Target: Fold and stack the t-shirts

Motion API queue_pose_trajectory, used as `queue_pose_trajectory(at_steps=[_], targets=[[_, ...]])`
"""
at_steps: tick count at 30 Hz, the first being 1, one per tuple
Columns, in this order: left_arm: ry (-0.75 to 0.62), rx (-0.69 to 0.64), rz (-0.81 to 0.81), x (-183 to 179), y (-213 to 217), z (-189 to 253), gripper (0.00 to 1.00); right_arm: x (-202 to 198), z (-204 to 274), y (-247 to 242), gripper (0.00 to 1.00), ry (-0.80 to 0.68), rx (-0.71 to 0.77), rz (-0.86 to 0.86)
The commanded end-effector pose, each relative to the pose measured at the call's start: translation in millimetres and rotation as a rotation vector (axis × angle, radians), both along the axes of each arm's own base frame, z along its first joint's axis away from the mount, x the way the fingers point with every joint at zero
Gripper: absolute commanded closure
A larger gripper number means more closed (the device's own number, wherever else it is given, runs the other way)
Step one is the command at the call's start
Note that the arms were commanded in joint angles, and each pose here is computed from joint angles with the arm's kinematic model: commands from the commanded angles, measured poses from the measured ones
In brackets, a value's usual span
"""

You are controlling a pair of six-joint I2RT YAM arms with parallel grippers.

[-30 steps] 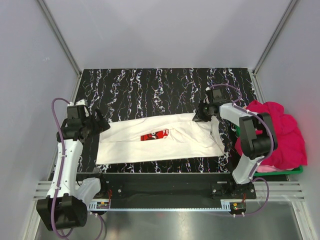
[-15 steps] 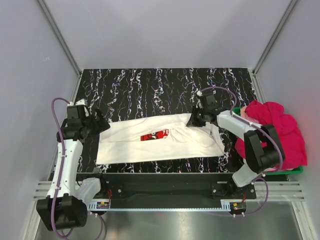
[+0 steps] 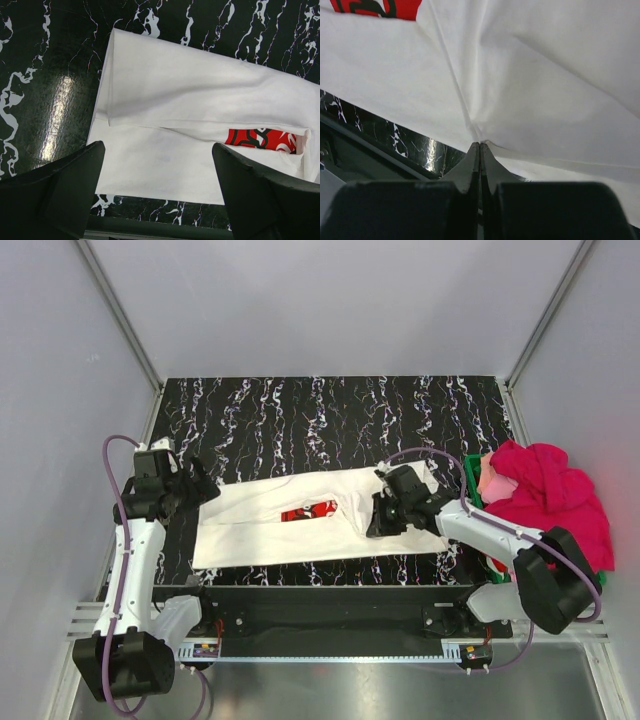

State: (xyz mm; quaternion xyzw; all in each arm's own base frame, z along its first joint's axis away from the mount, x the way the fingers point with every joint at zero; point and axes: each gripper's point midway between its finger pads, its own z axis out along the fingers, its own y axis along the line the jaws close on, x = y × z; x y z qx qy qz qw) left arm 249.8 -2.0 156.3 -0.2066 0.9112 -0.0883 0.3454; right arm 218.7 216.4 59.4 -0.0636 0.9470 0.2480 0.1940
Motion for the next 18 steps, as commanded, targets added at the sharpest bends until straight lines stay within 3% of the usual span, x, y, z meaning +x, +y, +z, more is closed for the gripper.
queue_pose_trajectory(at_steps=[1,2,3,4,10,13,18], targets=[[-0.04,0.005,-0.005,6.2,0.0,5.4,0.05,-16.4,7.4,12.0,0.95,-0.002,0.028,0.026],[-0.039,0.005,-0.005,6.2,0.0,5.1,0.05,-20.8,8.6,15.1,0.79,0.009,0.042,0.035],[-0.037,0.006,-0.004,5.9,0.3,4.8,0.05,-22.6,9.8,17.0,0.44,0.013,0.048,0.037],[-0.037,0.007,-0.003,5.9,0.5,4.8,0.05,-24.2,13.3,18.1,0.37,0.017,0.052,0.039],[-0.034,0.002,-0.024,9.8,-5.2,3.1,0.06,-8.8,60.2,1.3,0.17,-0.098,0.025,-0.074],[-0.007,0.034,-0.053,19.3,-18.5,-1.8,0.06,12.4,59.6,-19.9,0.17,-0.096,-0.063,-0.18],[0.113,0.032,-0.21,40.8,-78.7,-31.3,0.08,51.0,22.8,-61.0,0.23,0.056,-0.171,-0.376]])
